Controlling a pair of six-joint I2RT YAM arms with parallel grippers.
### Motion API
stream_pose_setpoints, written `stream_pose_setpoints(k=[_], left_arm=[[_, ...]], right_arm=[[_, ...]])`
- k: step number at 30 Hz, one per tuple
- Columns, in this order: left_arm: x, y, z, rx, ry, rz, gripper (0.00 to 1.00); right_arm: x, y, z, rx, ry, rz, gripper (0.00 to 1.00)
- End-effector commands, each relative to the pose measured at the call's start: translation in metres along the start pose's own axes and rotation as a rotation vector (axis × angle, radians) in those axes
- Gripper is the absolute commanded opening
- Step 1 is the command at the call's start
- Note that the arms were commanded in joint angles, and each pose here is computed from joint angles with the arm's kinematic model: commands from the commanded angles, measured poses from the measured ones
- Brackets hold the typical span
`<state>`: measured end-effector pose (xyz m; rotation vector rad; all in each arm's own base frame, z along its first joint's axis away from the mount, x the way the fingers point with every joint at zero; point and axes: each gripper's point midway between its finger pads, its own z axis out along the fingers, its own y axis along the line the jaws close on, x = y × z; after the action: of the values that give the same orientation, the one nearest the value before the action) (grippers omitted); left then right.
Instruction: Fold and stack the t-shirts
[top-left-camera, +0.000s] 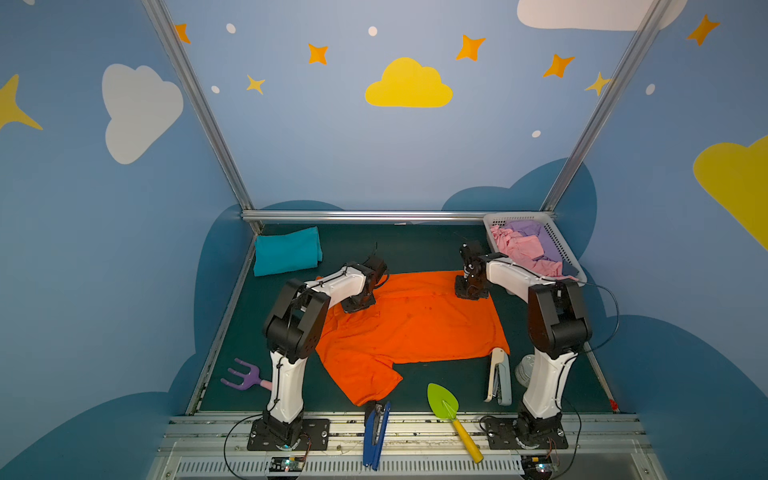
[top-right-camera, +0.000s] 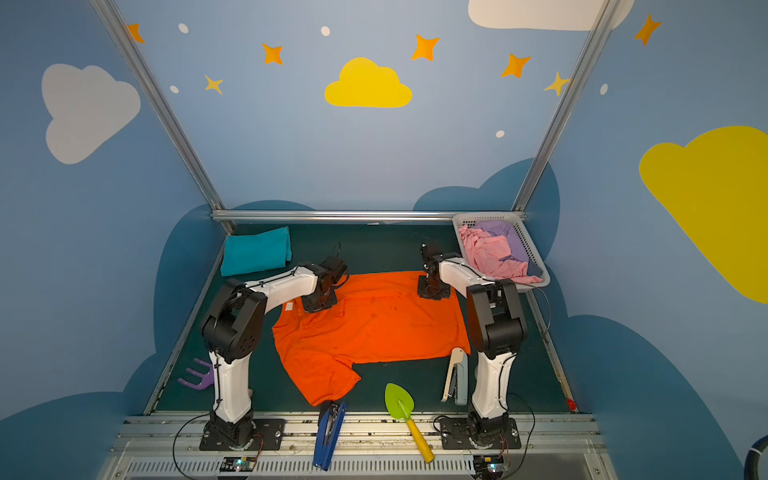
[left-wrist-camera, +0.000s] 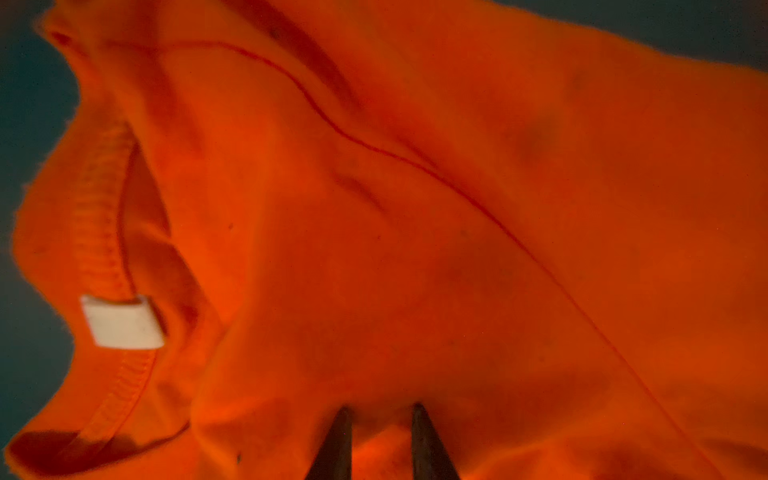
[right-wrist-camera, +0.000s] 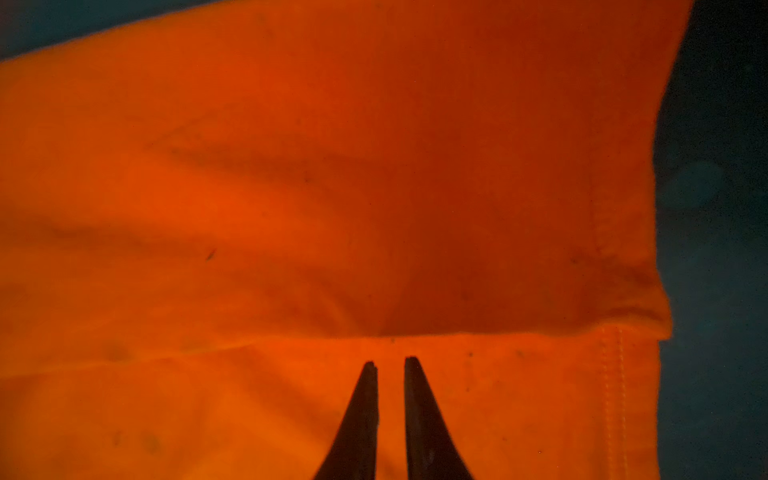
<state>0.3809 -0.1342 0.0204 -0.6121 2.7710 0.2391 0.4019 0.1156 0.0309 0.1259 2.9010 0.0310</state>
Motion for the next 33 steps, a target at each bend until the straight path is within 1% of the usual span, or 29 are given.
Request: stream_pose_setpoints(k=[1,4,7,12,15,17,21,25,33], left_arm=[[-0.014,-0.005,0.011,0.035,0.007,-0.027,0.25],[-0.020,-0.007,0.020,0.037,0.014,-0.027,0.24],[-0.024,-0.011,0.024,0.034,0.019,-0.021,0.24],[-0.025,-0.014,0.029,0.034,0.030,-0.021,0.23],[-0.022,-0.014,0.033,0.032,0.042,-0.019,0.22],[-0.022,-0.013,0.034,0.028,0.048,-0.020,0.21],[-0.019,-0.013,0.036,0.028,0.057,-0.019,0.21],[-0.019,-0.012,0.033,0.031,0.058,-0.018,0.21],[-0.024,-0.012,0.025,0.042,0.046,-0.022,0.22]], right_arm=[[-0.002,-0.007,0.005,0.034,0.012,0.030,0.13],[0.005,-0.008,0.013,0.030,0.027,0.035,0.07],[0.002,-0.005,0.005,0.002,-0.022,0.033,0.03],[-0.029,-0.004,-0.029,-0.003,-0.144,0.040,0.01],[-0.043,-0.007,-0.039,0.019,-0.173,0.045,0.00],[-0.047,-0.006,-0.037,0.017,-0.165,0.046,0.00],[-0.045,-0.007,-0.021,0.030,-0.124,0.050,0.00],[-0.030,-0.004,-0.002,0.012,-0.058,0.065,0.00],[0.003,-0.009,0.013,0.006,0.000,0.098,0.00]])
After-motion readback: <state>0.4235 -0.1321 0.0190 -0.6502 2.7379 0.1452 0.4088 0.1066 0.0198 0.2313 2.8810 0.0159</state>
